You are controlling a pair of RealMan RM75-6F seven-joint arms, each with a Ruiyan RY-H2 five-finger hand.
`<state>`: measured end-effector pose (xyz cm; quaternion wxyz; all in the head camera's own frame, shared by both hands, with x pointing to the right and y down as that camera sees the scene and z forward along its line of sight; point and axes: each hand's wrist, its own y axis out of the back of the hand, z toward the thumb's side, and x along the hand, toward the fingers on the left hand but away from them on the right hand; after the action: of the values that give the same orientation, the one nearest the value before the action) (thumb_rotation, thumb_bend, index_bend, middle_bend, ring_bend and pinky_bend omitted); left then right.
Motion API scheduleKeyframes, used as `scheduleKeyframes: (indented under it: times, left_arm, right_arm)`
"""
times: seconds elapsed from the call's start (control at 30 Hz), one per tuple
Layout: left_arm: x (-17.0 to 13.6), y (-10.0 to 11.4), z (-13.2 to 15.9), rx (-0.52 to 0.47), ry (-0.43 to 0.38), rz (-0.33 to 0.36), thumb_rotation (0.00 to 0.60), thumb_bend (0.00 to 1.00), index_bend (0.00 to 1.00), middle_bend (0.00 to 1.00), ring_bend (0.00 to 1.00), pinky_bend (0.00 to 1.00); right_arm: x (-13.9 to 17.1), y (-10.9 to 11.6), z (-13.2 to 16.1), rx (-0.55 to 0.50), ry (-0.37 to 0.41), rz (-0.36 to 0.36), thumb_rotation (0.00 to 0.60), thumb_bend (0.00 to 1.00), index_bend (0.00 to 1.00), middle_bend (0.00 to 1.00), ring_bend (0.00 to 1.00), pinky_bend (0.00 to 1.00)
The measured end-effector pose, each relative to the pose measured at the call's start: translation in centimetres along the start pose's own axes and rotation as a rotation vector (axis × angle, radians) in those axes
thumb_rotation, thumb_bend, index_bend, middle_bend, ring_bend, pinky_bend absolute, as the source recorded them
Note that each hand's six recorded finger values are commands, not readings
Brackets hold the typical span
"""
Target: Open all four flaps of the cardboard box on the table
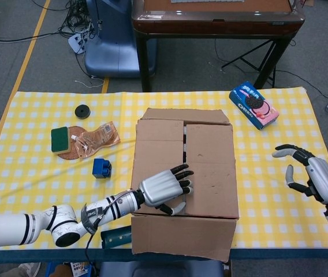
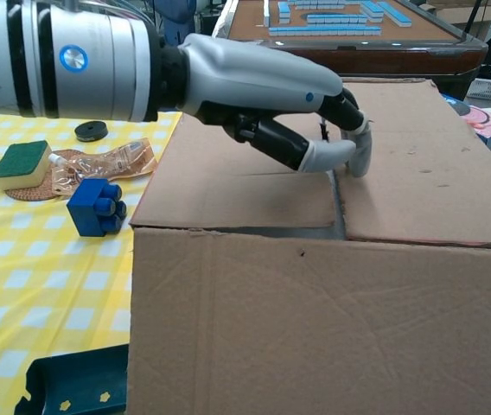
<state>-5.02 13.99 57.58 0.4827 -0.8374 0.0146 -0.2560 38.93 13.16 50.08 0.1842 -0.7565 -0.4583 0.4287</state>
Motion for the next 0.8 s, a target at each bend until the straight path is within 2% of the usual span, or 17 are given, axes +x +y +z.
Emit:
scheduleKeyframes:
  times: [0.13, 0.47, 0.8]
  left_arm:
    - [0.1, -0.05, -0.13, 0.065, 0.02, 0.013, 0.088, 0.57, 0.4, 0.28, 0.06, 0.0]
    - [0.13, -0.38, -0.27, 0.11, 0.052, 0.005, 0.087, 0.57, 0.44, 0.34, 0.08, 0.0]
    - [0.1, -0.19, -0.17, 0.161, 0.064, 0.033, 0.086, 0.57, 0.5, 0.42, 0.13, 0.0]
  right_arm:
    - [0.12, 0.1, -0.22, -0.004, -0.006, -0.003, 0.6, 0.68, 0.32, 0.24, 0.21, 0.21]
    - [0.3, 0.19, -0.27, -0.008, -0.004, -0.006, 0.6, 0.68, 0.32, 0.24, 0.21, 0.21]
    - [0.52, 0.28, -0.28, -0.01, -0.004, -0.011, 0.6, 0.68, 0.32, 0.24, 0.21, 0.21]
